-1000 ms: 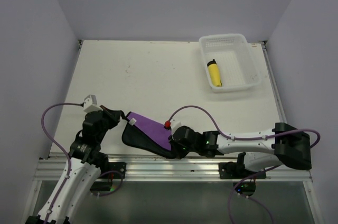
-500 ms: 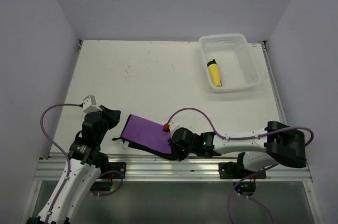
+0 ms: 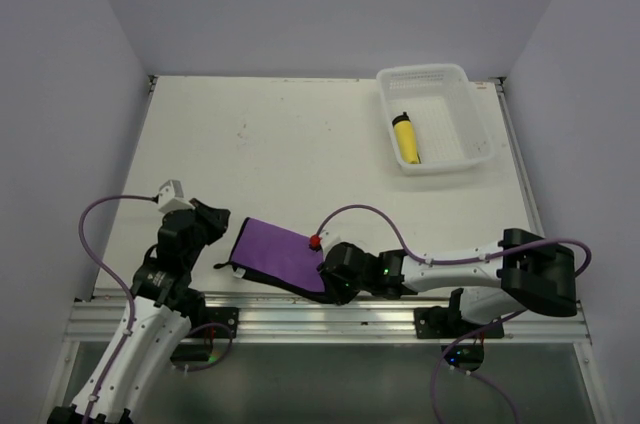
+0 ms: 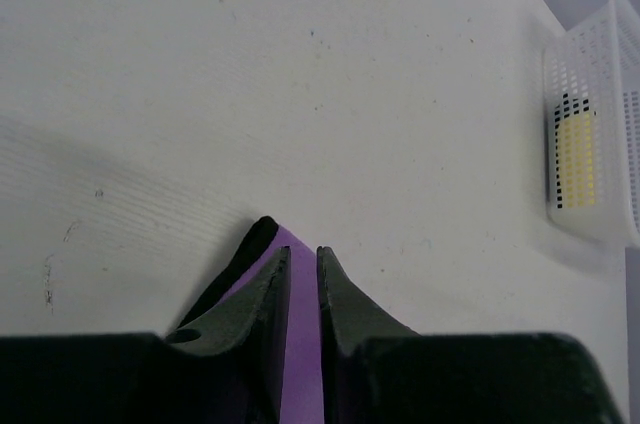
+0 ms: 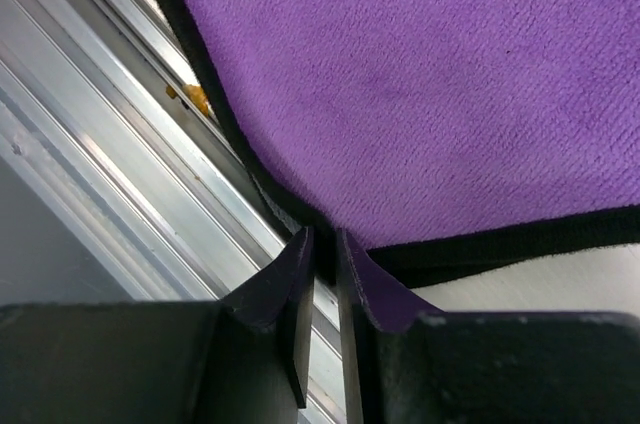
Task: Roll the towels
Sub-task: Fold the towel
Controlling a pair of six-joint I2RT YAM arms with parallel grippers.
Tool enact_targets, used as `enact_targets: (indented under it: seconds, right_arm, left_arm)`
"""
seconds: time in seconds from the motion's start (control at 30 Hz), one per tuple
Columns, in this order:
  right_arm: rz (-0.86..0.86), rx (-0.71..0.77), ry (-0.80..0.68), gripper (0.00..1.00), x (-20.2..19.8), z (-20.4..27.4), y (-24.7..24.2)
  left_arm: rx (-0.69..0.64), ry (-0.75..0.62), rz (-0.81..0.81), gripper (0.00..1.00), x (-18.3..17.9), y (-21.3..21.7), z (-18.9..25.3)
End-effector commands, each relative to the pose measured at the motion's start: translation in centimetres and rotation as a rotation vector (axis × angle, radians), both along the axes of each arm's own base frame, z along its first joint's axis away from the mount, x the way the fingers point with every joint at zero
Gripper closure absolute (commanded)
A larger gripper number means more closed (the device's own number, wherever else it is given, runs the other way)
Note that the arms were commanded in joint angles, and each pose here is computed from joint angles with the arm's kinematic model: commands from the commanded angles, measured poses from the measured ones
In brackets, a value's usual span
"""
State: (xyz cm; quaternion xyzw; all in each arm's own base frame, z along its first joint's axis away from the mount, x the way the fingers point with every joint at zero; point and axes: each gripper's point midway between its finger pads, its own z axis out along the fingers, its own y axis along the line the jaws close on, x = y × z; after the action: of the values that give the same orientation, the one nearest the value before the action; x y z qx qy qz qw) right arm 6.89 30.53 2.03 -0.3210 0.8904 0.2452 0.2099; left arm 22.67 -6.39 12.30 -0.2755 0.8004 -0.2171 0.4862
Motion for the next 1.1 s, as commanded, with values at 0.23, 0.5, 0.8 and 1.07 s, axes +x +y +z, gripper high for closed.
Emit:
enact_targets:
  seconds: [0.23,0.5,0.8,1.07]
  right_arm:
    - [-0.017,0.069,-0.06,0.64,0.7,4.7,-0.2]
    - [-0.111,0.112,-0.132,0.79,2.0,7.4,-2.0]
    - [-0.347,0.001,-0.219,0.92,5.5,5.2,-3.8]
    - [-0.424,0.011,-0.214,0.82,7.7,4.7,-3.2]
  left_arm:
    - [-0.016,-0.027,-0.042,0.8,1.4,-1.1,0.7]
    - [-0.036,-0.013,-0.13,0.94,2.0,-2.8,-0.9]
    - [-0.037,-0.005,-0.215,1.0,1.9,-4.3,-3.0]
    - [-0.019,0.017,-0.248,1.0,2.0,-5.4,-4.8]
